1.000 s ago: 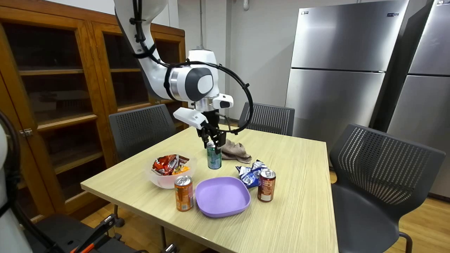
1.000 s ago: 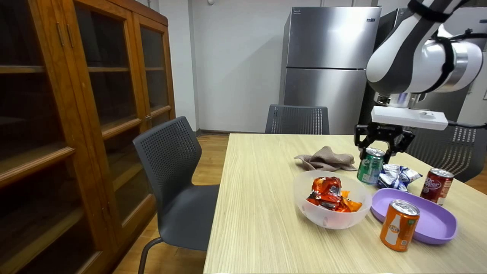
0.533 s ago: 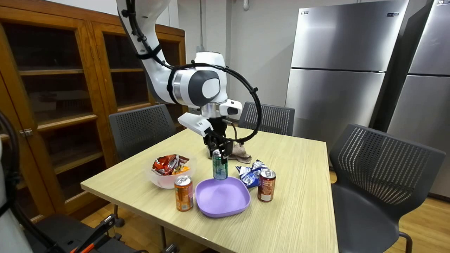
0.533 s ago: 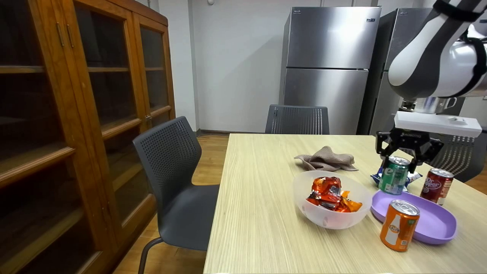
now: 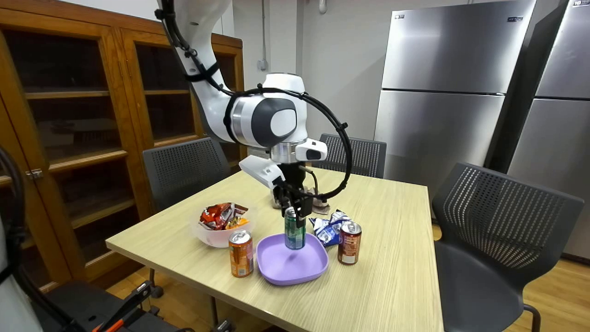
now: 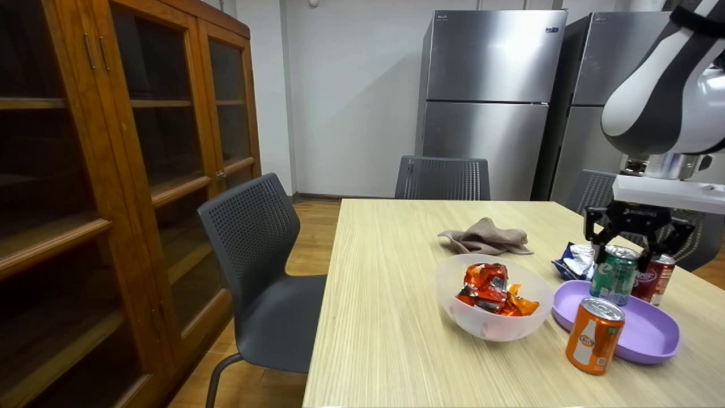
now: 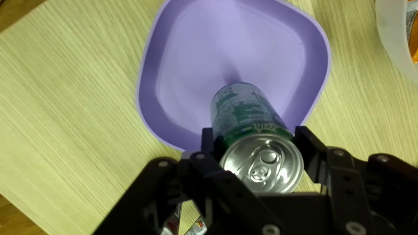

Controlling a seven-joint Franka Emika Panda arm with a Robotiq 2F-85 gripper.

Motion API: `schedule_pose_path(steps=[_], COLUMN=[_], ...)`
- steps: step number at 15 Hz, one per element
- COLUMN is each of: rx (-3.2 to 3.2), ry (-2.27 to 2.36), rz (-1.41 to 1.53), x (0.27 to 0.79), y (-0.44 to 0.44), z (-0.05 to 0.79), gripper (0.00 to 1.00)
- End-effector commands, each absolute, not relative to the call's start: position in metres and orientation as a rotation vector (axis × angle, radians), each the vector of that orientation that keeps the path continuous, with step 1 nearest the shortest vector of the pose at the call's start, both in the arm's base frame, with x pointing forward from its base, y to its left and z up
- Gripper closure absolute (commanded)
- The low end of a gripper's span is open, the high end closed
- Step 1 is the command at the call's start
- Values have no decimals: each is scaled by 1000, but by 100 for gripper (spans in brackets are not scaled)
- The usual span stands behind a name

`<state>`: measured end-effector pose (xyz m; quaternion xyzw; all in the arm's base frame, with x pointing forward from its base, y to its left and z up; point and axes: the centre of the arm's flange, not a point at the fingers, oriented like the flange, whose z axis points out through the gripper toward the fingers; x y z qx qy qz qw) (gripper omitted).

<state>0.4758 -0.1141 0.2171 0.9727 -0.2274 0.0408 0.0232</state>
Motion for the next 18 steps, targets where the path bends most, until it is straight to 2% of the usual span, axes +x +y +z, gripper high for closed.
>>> schedule_pose_path(steps=[1, 18], rx=[3010, 3001], ry=[-704, -758], rz=[153, 204], x=[475, 499], y=[-115, -117], z=[221, 196], gripper=[62, 62])
